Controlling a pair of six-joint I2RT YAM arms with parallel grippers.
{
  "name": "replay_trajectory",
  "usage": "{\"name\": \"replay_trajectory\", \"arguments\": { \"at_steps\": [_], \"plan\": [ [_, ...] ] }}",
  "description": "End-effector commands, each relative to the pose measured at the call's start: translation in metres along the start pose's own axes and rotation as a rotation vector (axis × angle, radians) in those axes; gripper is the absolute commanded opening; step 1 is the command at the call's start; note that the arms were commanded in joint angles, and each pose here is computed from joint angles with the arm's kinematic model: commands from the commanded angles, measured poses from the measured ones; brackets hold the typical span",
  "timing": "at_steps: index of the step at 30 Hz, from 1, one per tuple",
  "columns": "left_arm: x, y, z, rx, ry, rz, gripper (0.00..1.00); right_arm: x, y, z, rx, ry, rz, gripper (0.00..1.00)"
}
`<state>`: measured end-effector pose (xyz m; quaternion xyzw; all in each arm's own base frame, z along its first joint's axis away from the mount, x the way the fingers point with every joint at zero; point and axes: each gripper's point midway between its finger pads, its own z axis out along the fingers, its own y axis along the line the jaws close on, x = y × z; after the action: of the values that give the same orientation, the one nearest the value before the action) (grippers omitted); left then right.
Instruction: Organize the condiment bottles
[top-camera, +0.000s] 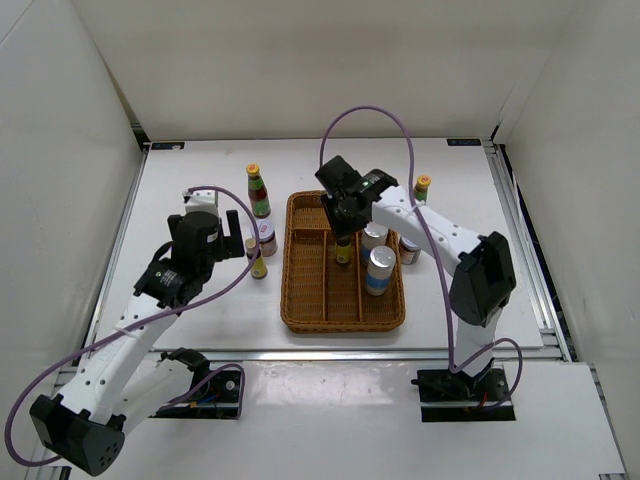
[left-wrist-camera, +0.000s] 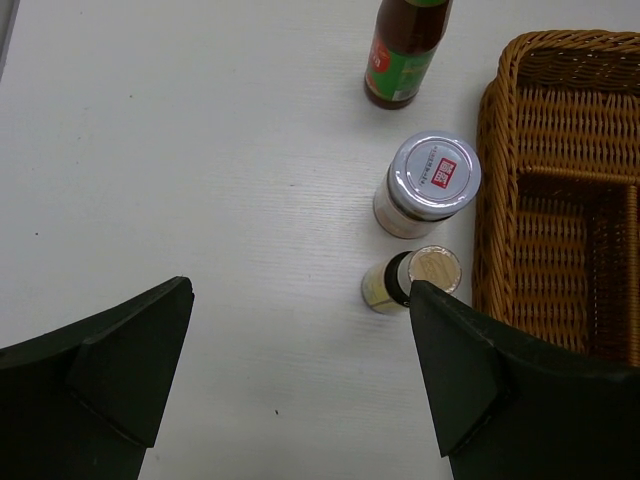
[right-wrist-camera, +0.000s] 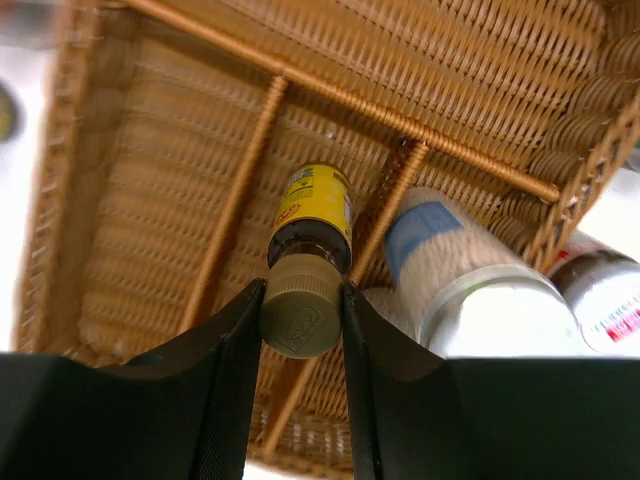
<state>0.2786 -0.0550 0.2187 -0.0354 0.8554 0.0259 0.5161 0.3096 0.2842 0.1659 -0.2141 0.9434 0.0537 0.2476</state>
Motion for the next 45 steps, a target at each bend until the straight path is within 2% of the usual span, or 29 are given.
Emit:
{"name": "replay_trajectory", "arguments": {
  "at_steps": [1,3,5,9,10,11,13,19,25,27,32,38,42,45],
  "plan": [
    [-0.004,-0.005,0.0,0.029,-0.024,-0.014,1.0,-0.018,-0.005,0.012,0.023,-0.084,0.007,0.0],
    [-0.004,-0.006,0.0,0.038,-0.022,-0.004,1.0,-0.015,-0.001,0.028,-0.002,-0.064,0.022,0.0],
    [-0.002,-0.006,0.002,0.036,-0.014,0.0,1.0,-0.008,-0.002,0.037,-0.008,-0.031,0.025,0.07],
    [-0.003,-0.013,0.002,0.075,-0.013,0.005,1.0,-0.006,-0.002,0.041,-0.005,-0.02,0.033,0.39],
    [-0.001,-0.019,0.001,0.106,-0.006,0.006,1.0,-0.01,-0.002,0.032,-0.012,-0.042,0.047,0.59],
    [-0.004,-0.023,0.001,0.126,-0.014,0.001,1.0,-0.013,-0.003,0.028,-0.006,-0.055,0.049,0.66],
    [-0.002,-0.034,0.0,0.18,-0.005,0.016,1.0,-0.018,-0.008,0.015,0.008,-0.092,0.065,0.74],
    [0.003,-0.04,0.003,0.204,0.019,0.033,1.0,-0.027,-0.014,-0.017,0.007,-0.161,0.078,0.76],
    [0.006,-0.042,0.005,0.211,0.029,0.037,1.0,-0.026,-0.018,-0.028,0.012,-0.177,0.082,0.77],
    [0.01,-0.048,0.006,0.241,0.049,0.042,1.0,-0.028,-0.02,-0.033,0.018,-0.189,0.084,0.77],
    [0.013,-0.076,0.012,0.344,0.123,0.035,1.0,-0.044,-0.022,-0.074,-0.012,-0.289,0.104,0.79],
    [0.032,-0.08,0.037,0.284,0.226,0.023,1.0,-0.046,-0.027,-0.106,-0.031,-0.354,0.108,0.79],
    [0.044,-0.078,0.048,0.236,0.275,0.019,1.0,-0.04,-0.03,-0.113,-0.034,-0.363,0.11,0.79],
    [0.049,-0.076,0.054,0.205,0.29,0.009,0.94,-0.035,-0.034,-0.117,-0.026,-0.368,0.112,0.79]
  ]
}}
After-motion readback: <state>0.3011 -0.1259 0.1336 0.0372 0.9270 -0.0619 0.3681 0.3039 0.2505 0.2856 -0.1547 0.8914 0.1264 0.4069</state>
